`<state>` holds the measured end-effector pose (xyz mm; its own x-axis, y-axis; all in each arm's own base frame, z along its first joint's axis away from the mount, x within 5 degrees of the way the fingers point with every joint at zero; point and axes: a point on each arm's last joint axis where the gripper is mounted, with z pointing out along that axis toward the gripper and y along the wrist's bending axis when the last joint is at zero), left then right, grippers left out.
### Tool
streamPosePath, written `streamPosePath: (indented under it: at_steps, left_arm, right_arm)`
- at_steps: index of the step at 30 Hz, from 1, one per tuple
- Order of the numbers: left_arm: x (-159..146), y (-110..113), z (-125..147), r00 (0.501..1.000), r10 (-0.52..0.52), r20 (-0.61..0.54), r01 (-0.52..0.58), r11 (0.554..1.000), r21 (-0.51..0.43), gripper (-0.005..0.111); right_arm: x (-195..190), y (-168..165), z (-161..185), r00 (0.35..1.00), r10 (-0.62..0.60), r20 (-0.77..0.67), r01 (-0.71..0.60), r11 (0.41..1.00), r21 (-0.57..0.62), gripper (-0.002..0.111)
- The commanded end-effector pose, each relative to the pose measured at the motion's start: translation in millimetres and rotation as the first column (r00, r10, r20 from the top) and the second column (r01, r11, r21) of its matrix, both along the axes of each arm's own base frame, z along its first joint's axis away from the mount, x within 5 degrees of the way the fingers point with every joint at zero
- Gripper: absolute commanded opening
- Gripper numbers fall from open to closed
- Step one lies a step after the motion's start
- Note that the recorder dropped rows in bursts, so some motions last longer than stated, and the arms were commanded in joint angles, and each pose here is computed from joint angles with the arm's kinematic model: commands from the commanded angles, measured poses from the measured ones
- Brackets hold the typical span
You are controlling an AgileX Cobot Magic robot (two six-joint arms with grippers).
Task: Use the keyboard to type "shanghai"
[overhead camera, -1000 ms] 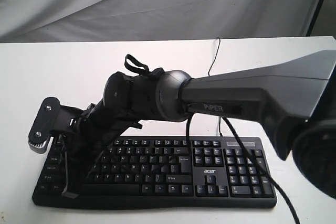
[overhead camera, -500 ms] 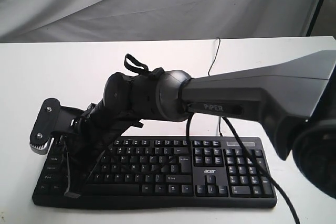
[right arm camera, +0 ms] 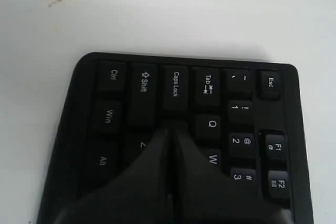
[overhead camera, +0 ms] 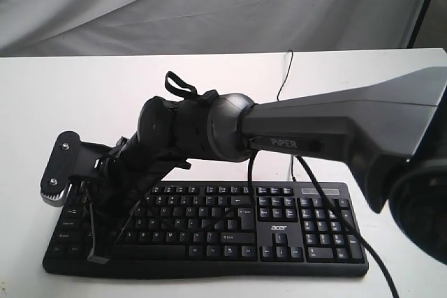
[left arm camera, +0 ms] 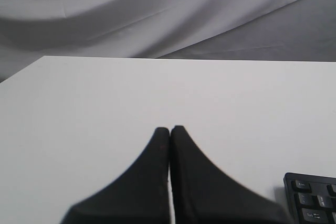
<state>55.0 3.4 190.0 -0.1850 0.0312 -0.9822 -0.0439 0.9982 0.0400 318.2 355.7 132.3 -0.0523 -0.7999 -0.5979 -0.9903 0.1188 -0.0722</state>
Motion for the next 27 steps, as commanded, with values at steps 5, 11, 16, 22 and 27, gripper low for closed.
streamPosePath:
  at_steps: [5, 11, 16, 22, 27]
  left_arm:
    - [-0.1, -0.3, -0.9, 1.0, -0.004, 0.006, 0.004, 1.0, -0.002, 0.001]
    - [-0.1, -0.3, -0.9, 1.0, -0.004, 0.006, 0.004, 1.0, -0.002, 0.001]
    - [-0.1, -0.3, -0.9, 1.0, -0.004, 0.006, 0.004, 1.0, -0.002, 0.001]
    - [-0.1, -0.3, -0.9, 1.0, -0.004, 0.006, 0.004, 1.0, -0.002, 0.001]
    - [-0.1, -0.3, -0.9, 1.0, -0.004, 0.006, 0.004, 1.0, -0.002, 0.001]
  right_arm:
    - [2.1, 0.3, -9.5, 1.0, -0.003, -0.005, 0.002, 1.0, -0.01, 0.0]
    - [2.4, 0.2, -6.7, 1.0, -0.001, 0.004, 0.001, 1.0, -0.007, 0.0]
    - [2.6, 0.2, -6.6, 1.0, -0.002, 0.006, 0.002, 1.0, -0.007, 0.0]
    - [2.5, 0.3, -11.1, 1.0, -0.003, -0.002, 0.003, 1.0, -0.012, 0.0]
    - [4.3, -2.7, -17.6, 1.0, -0.003, -0.022, 0.002, 1.0, -0.025, 0.0]
